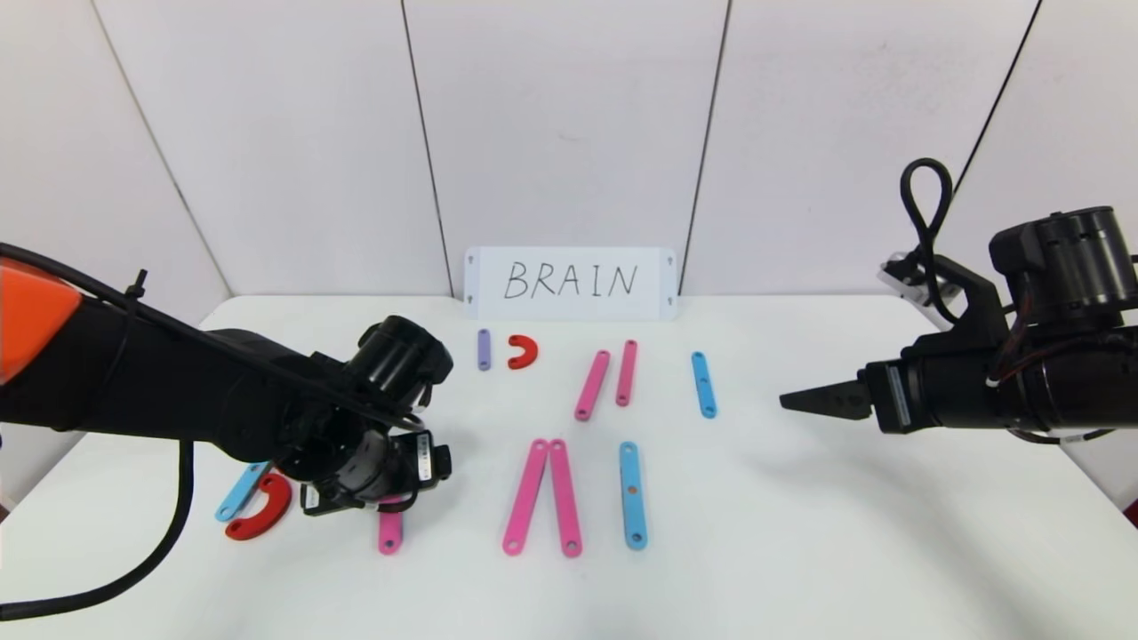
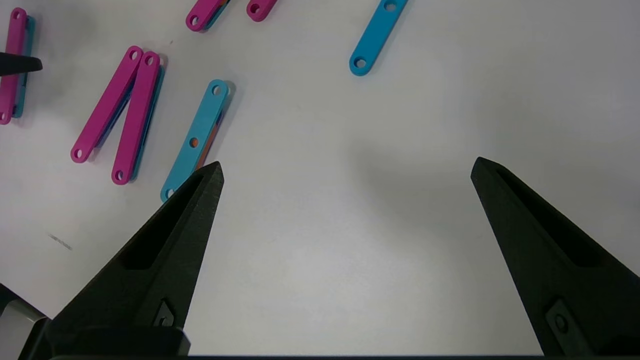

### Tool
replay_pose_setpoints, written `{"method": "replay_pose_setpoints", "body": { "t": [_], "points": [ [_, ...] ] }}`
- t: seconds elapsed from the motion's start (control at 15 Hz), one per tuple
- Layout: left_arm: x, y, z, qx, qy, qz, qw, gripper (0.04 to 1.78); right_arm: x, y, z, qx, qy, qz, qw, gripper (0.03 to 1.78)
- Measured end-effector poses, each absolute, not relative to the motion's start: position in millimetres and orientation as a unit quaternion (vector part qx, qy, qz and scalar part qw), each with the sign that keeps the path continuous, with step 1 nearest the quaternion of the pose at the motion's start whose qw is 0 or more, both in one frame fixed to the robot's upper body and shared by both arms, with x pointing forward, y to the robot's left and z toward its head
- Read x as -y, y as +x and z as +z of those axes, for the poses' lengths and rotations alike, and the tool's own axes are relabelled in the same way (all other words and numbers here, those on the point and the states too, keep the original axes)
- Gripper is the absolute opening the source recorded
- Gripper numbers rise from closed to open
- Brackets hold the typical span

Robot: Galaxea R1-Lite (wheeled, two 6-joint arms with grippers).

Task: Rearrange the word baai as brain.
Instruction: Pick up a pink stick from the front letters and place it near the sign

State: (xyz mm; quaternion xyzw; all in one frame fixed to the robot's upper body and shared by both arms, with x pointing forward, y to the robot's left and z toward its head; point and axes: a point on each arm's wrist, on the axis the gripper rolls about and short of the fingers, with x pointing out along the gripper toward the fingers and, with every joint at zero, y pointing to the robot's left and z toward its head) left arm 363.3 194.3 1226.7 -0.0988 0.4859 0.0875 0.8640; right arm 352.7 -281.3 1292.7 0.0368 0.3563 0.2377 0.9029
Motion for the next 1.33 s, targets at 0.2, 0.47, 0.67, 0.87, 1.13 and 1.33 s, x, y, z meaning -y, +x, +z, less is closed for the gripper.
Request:
{"method": "replay_pose_setpoints", "body": {
  "t": [0.2,0.47,0.67,0.87,1.13,1.33],
  "points": [
    [-196.2,365.0,1222.4,-0.491,-0.102,0.087,0.861,1.67,281.2,352.9,1292.3,-0.357,0.037,0.238,0.903,1.74],
    [-197.0,367.9,1218.2,-0.496,-0.102,0.090,0.858,1.22,281.6,353.0,1292.0,-0.358,0.037,0.236,0.903,1.74],
    [-196.9,368.8,1216.5,-0.497,-0.101,0.092,0.857,0.65,281.6,352.8,1291.6,-0.358,0.037,0.236,0.902,1.74],
    [-197.0,368.8,1214.5,-0.500,-0.099,0.093,0.855,0.31,281.7,352.9,1291.3,-0.359,0.037,0.236,0.902,1.74],
    [-199.9,369.3,1215.5,-0.499,-0.099,0.095,0.856,0.30,281.3,352.9,1291.2,-0.359,0.037,0.237,0.902,1.74],
    [-203.7,371.9,1224.3,-0.487,-0.105,0.081,0.863,0.30,281.3,352.8,1290.7,-0.360,0.037,0.237,0.901,1.74]
  ]
}}
